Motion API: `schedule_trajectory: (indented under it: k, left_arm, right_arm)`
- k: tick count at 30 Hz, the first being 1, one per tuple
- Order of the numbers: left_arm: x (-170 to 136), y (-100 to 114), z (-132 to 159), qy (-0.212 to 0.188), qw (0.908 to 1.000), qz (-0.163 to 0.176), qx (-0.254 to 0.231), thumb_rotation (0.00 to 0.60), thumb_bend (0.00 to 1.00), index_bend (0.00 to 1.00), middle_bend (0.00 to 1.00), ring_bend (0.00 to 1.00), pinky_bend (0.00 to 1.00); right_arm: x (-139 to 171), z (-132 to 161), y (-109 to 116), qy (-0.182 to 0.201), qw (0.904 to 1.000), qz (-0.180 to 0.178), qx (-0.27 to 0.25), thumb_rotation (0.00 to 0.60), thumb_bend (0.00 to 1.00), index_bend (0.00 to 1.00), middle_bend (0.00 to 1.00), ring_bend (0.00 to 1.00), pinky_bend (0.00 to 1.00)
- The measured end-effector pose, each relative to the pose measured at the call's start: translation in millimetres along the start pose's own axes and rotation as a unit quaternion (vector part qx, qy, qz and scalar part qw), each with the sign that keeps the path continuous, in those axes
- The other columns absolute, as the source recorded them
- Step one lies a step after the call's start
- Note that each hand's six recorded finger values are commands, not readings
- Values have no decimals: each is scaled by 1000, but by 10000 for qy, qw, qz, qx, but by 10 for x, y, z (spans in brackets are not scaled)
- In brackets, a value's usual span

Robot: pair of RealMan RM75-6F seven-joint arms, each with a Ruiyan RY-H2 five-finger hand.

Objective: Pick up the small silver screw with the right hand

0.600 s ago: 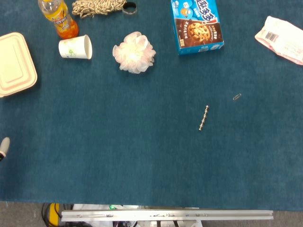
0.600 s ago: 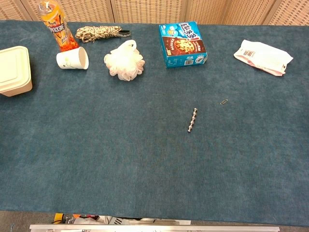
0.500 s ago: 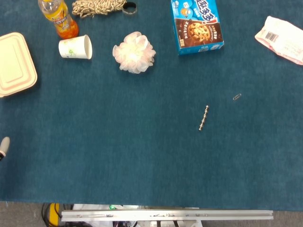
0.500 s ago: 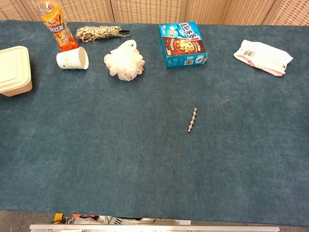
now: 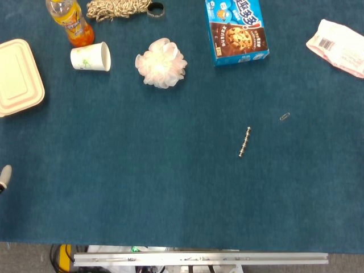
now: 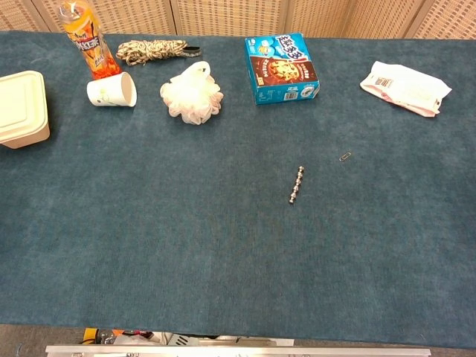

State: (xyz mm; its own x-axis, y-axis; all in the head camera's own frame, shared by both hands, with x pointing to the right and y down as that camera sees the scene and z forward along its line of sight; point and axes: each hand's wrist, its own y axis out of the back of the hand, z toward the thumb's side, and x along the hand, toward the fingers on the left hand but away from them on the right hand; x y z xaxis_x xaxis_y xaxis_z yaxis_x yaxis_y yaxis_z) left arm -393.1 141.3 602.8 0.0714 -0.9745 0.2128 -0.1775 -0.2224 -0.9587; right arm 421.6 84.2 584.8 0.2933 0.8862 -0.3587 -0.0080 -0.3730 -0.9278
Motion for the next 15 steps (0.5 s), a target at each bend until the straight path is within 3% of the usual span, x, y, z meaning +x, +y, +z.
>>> schedule_trajectory:
  k: [4,11,15]
  left_arm:
    - [8,4,24,-21,10000,20,-14,600,323,27,130,131,32]
    - [1,-4,27,0,10000,5,-14,600,323,27,130,131,32]
    - [-21,-2,1,57,10000,-3,-5,600,323,27,130,131,32]
  right_arm:
    - [-133,198,-60,483,9981,321,188,600,227,449,550,602,699]
    - [-445,594,-205,1386,9847,877,583,600,226,458,842,883,969]
    - [-665,834,-360,1835,9737,1120,755,600,226,470,930,973,1000]
